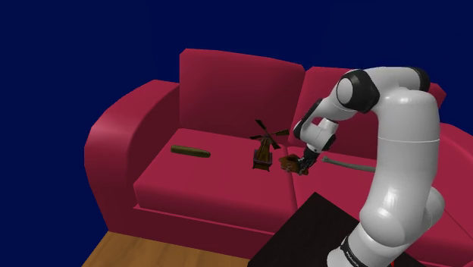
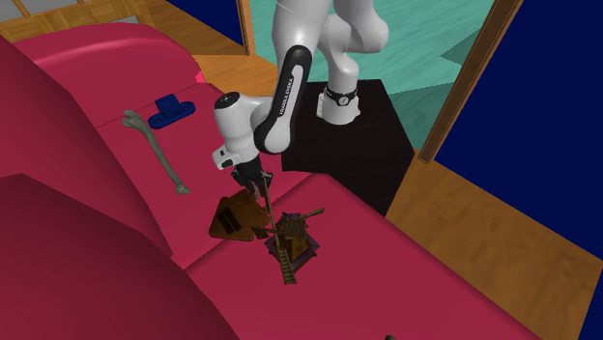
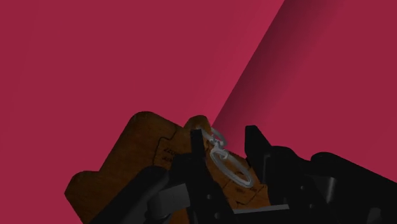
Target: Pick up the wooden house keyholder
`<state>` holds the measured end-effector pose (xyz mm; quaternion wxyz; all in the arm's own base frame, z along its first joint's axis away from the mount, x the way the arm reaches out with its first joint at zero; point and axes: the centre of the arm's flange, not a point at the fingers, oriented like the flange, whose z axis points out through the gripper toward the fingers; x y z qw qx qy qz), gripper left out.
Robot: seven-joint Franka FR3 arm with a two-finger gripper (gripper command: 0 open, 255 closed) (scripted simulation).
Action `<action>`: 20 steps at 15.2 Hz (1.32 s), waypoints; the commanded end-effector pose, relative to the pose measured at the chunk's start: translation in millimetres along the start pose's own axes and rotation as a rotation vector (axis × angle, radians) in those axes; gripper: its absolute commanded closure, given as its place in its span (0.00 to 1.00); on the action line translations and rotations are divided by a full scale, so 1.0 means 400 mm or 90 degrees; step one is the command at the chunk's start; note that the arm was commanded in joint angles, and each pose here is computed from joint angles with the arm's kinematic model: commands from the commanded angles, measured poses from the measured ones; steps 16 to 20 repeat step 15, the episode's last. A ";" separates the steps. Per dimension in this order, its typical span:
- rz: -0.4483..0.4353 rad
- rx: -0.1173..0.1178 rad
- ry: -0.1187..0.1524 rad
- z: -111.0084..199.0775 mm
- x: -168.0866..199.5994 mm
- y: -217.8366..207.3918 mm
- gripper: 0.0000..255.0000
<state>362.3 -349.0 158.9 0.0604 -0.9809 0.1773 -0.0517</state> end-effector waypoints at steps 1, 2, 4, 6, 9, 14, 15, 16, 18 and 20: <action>0.000 0.000 0.000 -0.024 0.002 -0.004 1.00; 0.000 0.000 0.000 -0.037 0.003 -0.005 1.00; 0.000 0.000 0.000 -0.063 0.005 -0.009 1.00; 0.000 0.000 0.000 -0.089 0.007 -0.013 1.00; 0.000 0.000 0.000 -0.128 0.010 -0.018 1.00; 0.000 0.000 0.000 -0.182 0.014 -0.026 1.00; 0.000 0.000 0.000 -0.182 0.014 -0.026 1.00; 0.000 0.000 0.000 -0.182 0.014 -0.026 1.00; 0.000 0.000 0.000 -0.182 0.014 -0.026 1.00; 0.000 0.000 0.000 -0.182 0.014 -0.026 1.00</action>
